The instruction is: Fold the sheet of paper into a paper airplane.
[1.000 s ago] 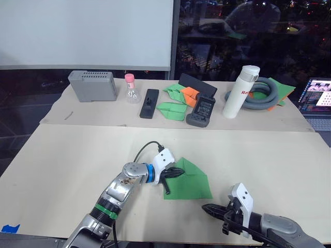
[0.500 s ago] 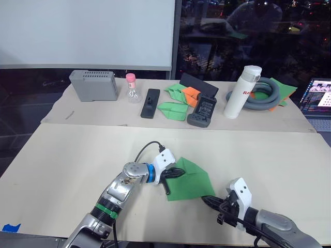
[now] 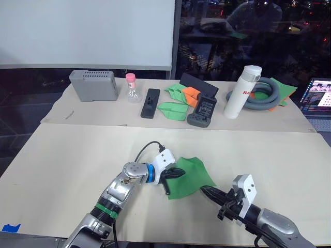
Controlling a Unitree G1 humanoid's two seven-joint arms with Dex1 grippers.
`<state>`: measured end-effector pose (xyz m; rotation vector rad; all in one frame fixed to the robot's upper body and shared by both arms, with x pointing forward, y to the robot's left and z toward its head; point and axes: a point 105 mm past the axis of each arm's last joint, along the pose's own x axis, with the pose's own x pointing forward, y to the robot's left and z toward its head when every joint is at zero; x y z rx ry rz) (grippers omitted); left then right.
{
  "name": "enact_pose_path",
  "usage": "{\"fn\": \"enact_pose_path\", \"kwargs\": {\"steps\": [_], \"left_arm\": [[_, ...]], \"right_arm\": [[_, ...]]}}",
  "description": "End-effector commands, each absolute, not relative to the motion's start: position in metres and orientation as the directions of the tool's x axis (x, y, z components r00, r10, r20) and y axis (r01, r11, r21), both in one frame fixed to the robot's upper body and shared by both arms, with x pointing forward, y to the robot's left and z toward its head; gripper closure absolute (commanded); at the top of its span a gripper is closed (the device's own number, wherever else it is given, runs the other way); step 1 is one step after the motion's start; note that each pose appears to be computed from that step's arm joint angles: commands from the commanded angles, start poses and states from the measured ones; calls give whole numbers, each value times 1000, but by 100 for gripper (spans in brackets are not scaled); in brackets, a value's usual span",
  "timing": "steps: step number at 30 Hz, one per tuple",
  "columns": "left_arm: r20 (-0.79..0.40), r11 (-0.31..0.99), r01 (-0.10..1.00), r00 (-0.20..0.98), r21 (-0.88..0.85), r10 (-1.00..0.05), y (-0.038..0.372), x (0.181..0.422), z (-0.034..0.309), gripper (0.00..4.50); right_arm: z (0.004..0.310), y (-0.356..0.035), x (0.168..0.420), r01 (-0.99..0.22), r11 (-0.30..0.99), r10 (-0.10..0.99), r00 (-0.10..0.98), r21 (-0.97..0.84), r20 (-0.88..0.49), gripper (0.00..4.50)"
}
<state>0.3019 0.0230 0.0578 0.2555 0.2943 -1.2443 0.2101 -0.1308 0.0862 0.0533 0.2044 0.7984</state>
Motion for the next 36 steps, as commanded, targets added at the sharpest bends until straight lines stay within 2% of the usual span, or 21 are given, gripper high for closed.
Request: {"fn": "enact_pose_path", "kwargs": {"steps": [1,7,16,21,27,36], "left_arm": [[-422,307,952,277,-3,-863,30,298,39,450],[-424,311,950,283,1,-860,32,299,40,450],[-429,313,950,286,8,-857,33,300,40,450],[-431,314,949,288,13,-855,35,300,41,450],[-432,320,947,293,11,-853,36,301,41,450],[-422,345,939,315,7,-850,38,302,42,450]], "right_arm": [[87,-132,209,-727,684,724,670,49,-161,447],[57,-146,207,-710,704,685,671,22,-284,447],[56,-151,227,-653,756,645,733,41,-216,447],[49,-157,228,-618,779,625,753,104,-207,447],[60,-148,231,-638,758,651,750,135,-118,447],[83,-131,251,-719,676,731,682,161,-25,447]]}}
